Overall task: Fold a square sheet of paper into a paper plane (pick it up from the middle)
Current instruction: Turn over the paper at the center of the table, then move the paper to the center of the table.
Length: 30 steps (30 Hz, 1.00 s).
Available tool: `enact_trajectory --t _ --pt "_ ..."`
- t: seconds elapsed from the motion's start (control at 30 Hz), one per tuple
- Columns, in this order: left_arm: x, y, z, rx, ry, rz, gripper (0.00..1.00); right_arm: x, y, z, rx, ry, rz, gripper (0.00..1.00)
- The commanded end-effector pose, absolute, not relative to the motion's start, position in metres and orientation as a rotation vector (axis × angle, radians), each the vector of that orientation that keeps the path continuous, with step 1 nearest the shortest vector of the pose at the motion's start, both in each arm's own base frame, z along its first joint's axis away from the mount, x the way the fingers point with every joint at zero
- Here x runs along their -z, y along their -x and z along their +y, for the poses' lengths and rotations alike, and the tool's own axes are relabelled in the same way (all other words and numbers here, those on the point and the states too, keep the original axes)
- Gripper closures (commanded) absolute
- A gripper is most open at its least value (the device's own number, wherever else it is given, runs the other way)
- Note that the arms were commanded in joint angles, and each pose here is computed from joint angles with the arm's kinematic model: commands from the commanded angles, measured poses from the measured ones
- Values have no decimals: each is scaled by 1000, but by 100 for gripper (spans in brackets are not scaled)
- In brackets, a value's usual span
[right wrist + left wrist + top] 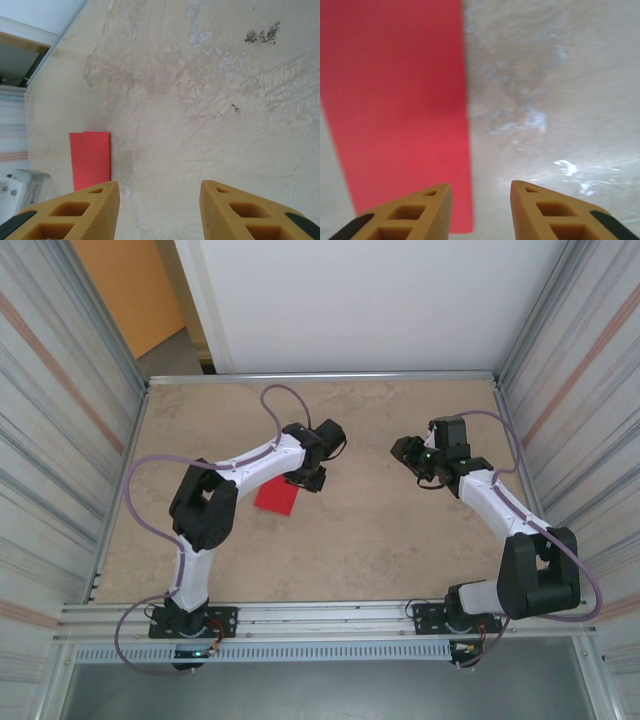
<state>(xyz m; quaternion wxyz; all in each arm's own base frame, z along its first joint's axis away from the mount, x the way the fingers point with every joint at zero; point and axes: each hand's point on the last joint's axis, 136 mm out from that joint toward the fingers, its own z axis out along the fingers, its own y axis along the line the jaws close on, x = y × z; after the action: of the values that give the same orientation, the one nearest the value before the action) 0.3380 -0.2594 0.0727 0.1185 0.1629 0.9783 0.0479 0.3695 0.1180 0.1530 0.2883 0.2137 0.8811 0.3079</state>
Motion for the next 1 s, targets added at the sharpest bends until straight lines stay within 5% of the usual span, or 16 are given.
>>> enact_trajectory --t 0.0,0.17,0.43,0.77,0.97 --pt "-86 -332 -277 126 -448 2881 60 -154 -367 118 -795 -535 2362 54" --pt "-108 -339 -255 394 -262 2849 54 -139 -363 153 -780 -423 2448 54" --pt "-111 -345 -162 634 258 2743 40 -110 -352 279 -888 -117 2593 62" --pt "-93 -320 -84 636 627 2628 4 -73 -342 386 -974 112 2712 70" --pt "-91 -317 -84 646 618 2632 1 -51 -339 413 -1013 198 2795 70"
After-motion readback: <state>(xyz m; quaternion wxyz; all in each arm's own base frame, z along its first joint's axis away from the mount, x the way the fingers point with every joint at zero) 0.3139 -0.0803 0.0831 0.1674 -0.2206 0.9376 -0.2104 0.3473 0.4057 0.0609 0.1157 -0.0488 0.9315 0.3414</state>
